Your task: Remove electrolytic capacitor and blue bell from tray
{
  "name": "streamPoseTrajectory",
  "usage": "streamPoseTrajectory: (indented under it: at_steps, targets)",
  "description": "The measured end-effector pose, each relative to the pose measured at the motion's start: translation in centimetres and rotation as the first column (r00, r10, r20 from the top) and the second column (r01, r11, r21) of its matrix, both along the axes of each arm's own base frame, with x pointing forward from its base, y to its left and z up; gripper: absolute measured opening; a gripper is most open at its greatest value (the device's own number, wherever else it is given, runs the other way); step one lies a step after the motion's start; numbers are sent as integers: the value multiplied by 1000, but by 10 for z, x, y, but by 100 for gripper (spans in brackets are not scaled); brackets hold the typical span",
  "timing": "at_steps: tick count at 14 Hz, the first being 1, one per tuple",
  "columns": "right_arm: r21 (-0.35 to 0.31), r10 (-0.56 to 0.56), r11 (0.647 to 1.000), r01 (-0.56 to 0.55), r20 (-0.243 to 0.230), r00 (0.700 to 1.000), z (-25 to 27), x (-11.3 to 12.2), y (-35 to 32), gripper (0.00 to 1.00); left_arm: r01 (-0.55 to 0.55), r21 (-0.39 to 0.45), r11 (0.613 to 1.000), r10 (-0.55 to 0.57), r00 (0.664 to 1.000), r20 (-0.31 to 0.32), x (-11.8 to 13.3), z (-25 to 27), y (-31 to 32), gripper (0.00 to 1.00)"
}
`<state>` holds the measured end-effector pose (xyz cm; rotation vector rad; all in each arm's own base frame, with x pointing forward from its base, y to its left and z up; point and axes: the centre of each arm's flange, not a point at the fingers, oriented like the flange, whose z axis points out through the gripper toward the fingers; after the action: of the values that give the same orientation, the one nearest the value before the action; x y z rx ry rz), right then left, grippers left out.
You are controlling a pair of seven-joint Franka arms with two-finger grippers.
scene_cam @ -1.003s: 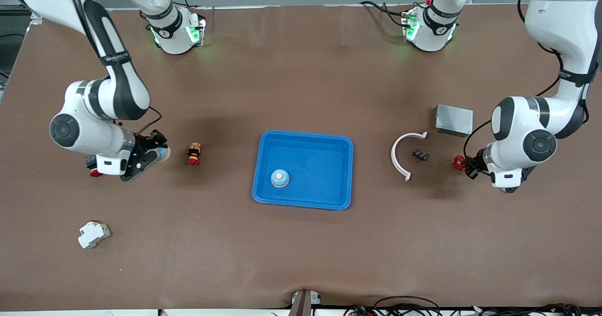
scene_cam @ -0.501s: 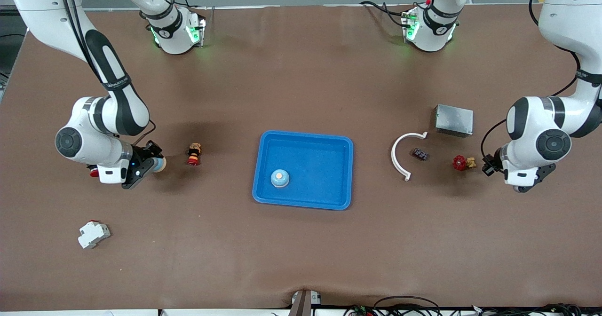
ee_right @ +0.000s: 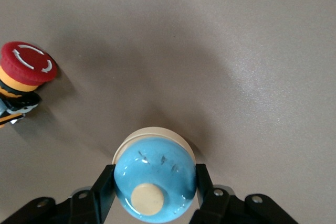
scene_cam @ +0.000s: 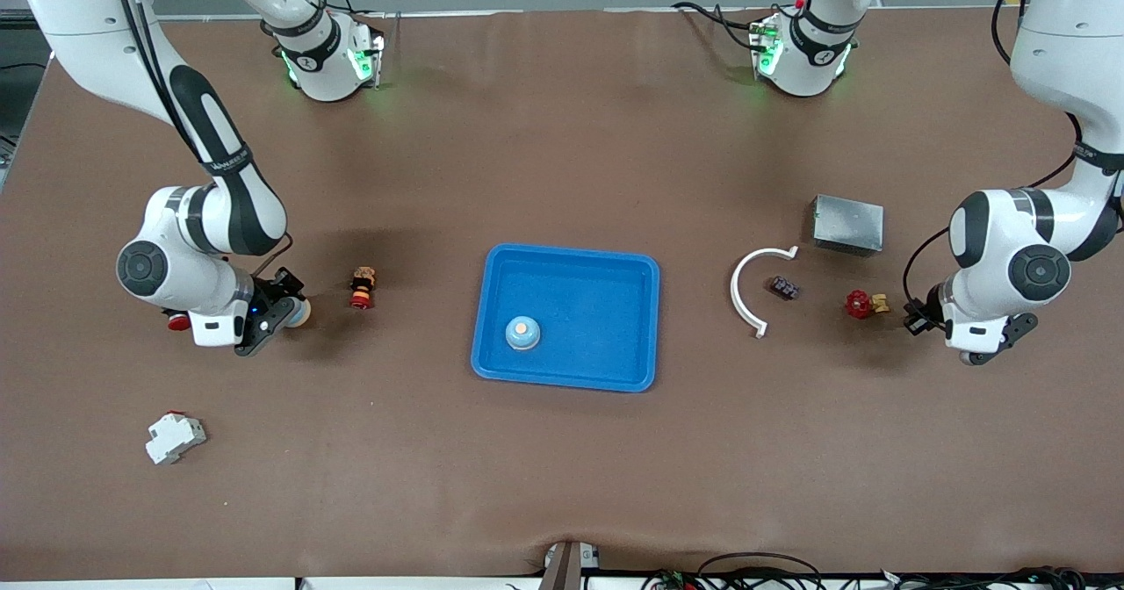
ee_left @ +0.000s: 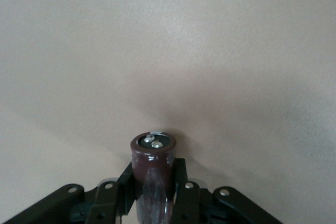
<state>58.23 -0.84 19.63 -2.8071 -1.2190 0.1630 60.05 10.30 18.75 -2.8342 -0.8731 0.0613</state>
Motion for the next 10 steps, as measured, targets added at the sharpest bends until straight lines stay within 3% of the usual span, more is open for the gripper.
streamPoseTrajectory:
  at_steps: [2,8,10]
  targets:
    - [0,2,1000,-2,0,1000,-3,0,0,66,9,2,1000,-9,1000,13,7,2,2,37]
    - [0,8,1000,-8,-2,1000,-7,-1,0,66,17,11,1000,-17,998,52,23,22,6,96]
    - [0,8,1000,-8,-3,1000,-8,0,0,66,26,17,1000,-27,998,50,29,41,-1,100]
